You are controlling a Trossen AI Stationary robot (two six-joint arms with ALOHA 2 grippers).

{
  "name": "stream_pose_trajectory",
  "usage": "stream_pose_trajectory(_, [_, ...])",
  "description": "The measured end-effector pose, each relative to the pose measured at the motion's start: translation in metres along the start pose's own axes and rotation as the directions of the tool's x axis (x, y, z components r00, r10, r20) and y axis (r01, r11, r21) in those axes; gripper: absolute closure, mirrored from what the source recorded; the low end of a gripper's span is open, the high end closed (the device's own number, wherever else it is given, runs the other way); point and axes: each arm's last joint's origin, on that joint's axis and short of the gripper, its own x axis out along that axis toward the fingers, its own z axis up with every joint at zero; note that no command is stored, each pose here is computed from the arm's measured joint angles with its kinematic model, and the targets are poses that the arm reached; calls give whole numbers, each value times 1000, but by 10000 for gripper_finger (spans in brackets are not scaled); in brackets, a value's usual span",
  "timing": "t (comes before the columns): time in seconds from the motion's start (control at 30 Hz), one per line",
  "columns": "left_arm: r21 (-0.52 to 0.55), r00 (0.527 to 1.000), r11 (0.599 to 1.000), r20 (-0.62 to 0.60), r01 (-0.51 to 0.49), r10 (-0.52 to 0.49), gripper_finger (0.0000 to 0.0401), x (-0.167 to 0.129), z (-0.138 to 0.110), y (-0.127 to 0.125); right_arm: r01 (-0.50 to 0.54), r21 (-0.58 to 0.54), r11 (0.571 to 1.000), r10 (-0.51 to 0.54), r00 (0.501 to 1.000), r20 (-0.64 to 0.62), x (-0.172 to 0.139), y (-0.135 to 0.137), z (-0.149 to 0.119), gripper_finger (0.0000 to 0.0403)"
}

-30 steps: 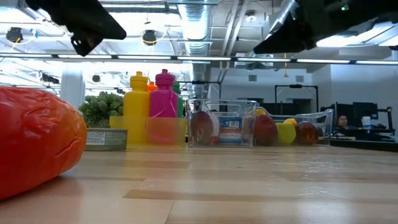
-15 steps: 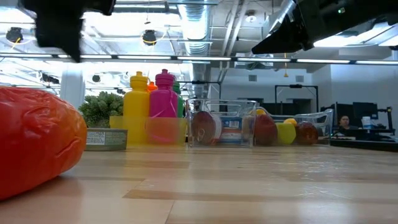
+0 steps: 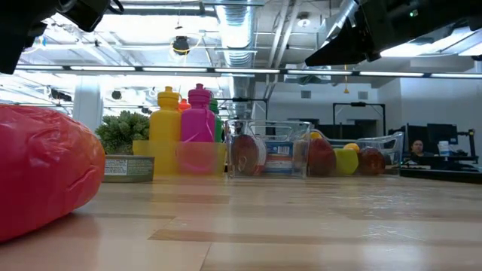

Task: Pick & Place Food Item
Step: Put the yellow mango into the right transparent bin

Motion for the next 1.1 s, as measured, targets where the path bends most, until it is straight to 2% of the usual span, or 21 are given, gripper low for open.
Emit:
stream_pose_trajectory(0.23, [0, 1000, 1000, -11, -2, 2, 321, 0, 0, 0, 0, 0, 1000, 0, 1000, -1, 0, 0, 0, 400])
stream_pose_trajectory(0.4, [-2, 1000, 1000, -13, -2, 2, 245, 0, 0, 0, -1, 0, 1000, 1, 1000, -1, 0, 0, 0, 400])
stream_pose_trajectory(0.57, [-74, 1000, 997, -13, -3, 2, 162, 0, 0, 0, -2, 25, 1000, 2, 1000, -2, 0, 0, 0, 400])
stream_pose_trajectory(0.73, [-66, 1000, 998, -14, -2, 1, 94, 0, -1, 0, -4, 24, 1000, 4, 1000, -2, 0, 0, 0, 400])
stream_pose_trajectory(0.83, [0, 1000, 1000, -14, -1, 1, 69, 0, -1, 0, -8, 24, 1000, 8, 1000, -2, 0, 1, 0, 400])
stream_pose_trajectory(0.9, [-4, 1000, 1000, -12, -2, 2, 59, 0, -2, 0, -15, 26, 1000, 15, 1000, -2, 0, 1, 0, 400])
stream_pose_trajectory(1.0, [-88, 999, 996, 35, -31, 34, 55, 7, -5, 4, -29, 26, 999, 29, 1000, -1, 0, 1, 0, 400])
stream_pose_trajectory(1.1, [-190, 995, 977, 7, -92, 95, 56, 21, -11, 15, -31, 26, 999, 31, 1000, -1, 0, 1, 0, 400])
